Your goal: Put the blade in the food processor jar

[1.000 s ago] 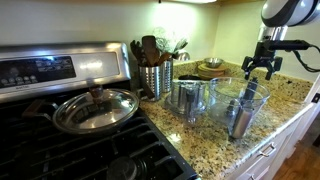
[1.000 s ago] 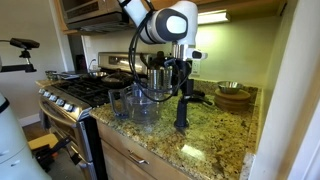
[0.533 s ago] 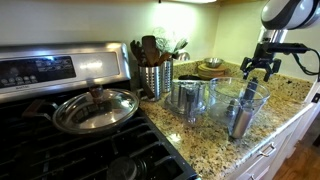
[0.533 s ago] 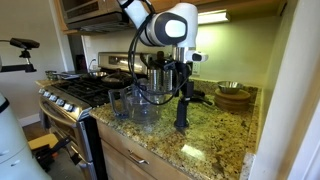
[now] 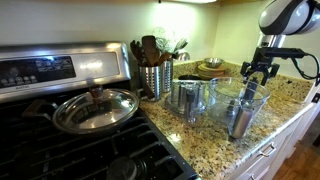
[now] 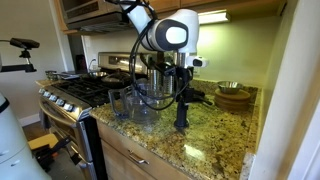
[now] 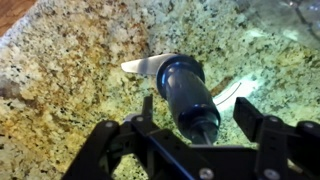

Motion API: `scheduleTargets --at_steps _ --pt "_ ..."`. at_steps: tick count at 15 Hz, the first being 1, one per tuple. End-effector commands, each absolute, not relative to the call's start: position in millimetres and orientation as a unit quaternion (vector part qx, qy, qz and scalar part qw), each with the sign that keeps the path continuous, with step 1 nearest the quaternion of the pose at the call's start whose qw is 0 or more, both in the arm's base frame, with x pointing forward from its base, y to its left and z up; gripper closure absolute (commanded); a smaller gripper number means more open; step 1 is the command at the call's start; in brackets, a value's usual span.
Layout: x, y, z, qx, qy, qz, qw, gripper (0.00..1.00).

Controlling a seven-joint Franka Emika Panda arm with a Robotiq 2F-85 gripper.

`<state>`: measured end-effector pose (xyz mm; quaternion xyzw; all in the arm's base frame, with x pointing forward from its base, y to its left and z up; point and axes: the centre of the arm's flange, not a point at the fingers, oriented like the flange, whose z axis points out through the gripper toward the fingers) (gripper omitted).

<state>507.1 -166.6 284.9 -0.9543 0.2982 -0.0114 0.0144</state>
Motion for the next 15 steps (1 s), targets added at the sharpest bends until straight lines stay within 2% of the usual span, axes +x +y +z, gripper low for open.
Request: scheduleTargets --at_steps 1,4,6,15 --pt "503.1 -167.5 288.5 -0.948 0.319 -0.017 0.012 0.46" --pt "502.6 -169.3 291.9 -0.947 0.320 -0.026 0.018 0.63" --pt "503.7 -169.5 292.0 -0.947 0.318 -0.030 0.022 0.80" --pt "496.2 -168.1 343.2 -0.953 0.302 -0.041 -0.003 0.81"
